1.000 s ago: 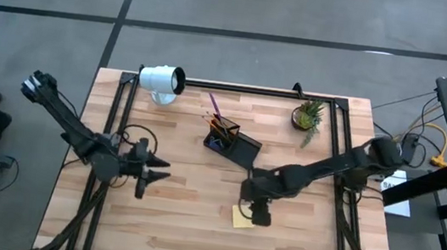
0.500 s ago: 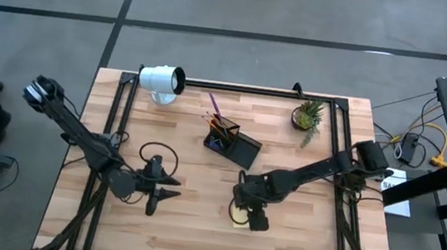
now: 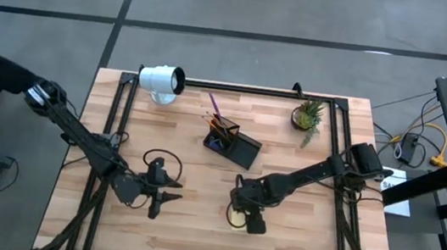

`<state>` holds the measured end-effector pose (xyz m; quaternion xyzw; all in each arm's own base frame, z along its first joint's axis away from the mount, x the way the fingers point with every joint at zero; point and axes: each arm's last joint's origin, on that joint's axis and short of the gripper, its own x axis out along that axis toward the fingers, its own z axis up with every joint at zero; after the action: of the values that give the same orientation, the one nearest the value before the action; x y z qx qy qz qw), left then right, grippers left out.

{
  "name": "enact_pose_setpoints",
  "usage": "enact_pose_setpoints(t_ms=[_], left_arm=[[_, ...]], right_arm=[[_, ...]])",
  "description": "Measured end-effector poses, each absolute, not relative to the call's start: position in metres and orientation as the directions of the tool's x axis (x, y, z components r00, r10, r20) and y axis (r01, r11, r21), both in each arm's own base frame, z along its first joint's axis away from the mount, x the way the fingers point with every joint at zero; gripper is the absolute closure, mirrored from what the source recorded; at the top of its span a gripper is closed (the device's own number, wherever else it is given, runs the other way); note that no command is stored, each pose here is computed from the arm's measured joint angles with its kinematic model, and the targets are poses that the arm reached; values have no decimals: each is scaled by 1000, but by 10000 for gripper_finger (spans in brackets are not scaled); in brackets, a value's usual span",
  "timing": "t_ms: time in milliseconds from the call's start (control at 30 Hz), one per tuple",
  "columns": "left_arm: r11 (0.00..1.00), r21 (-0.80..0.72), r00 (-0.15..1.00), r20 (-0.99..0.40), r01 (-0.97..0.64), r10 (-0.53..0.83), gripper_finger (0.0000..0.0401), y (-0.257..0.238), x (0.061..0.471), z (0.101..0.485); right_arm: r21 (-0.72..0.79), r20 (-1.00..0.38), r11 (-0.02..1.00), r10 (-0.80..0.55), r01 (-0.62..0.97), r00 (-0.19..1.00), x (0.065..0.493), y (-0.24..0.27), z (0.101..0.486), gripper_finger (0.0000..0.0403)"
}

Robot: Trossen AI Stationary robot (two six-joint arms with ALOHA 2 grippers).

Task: Pick and place office supplies into organizer
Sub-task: Put the yellow sticky notes into the black desk organizer

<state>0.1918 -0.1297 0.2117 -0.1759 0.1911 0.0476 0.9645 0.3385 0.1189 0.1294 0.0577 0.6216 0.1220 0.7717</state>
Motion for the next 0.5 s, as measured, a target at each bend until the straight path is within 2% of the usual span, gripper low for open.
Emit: enact_pose_setpoints(t_ms=[167,500], left_arm=[[936,-311,919,-393,-163,30,258,-127,189,214],[947,-275,910,-412,-167,41,258,-123,187,213]], right_arm=[[241,-944,965,258,-104,203,339,119,131,240],[242,-940,966,258,-96,224,343,120,133,374]])
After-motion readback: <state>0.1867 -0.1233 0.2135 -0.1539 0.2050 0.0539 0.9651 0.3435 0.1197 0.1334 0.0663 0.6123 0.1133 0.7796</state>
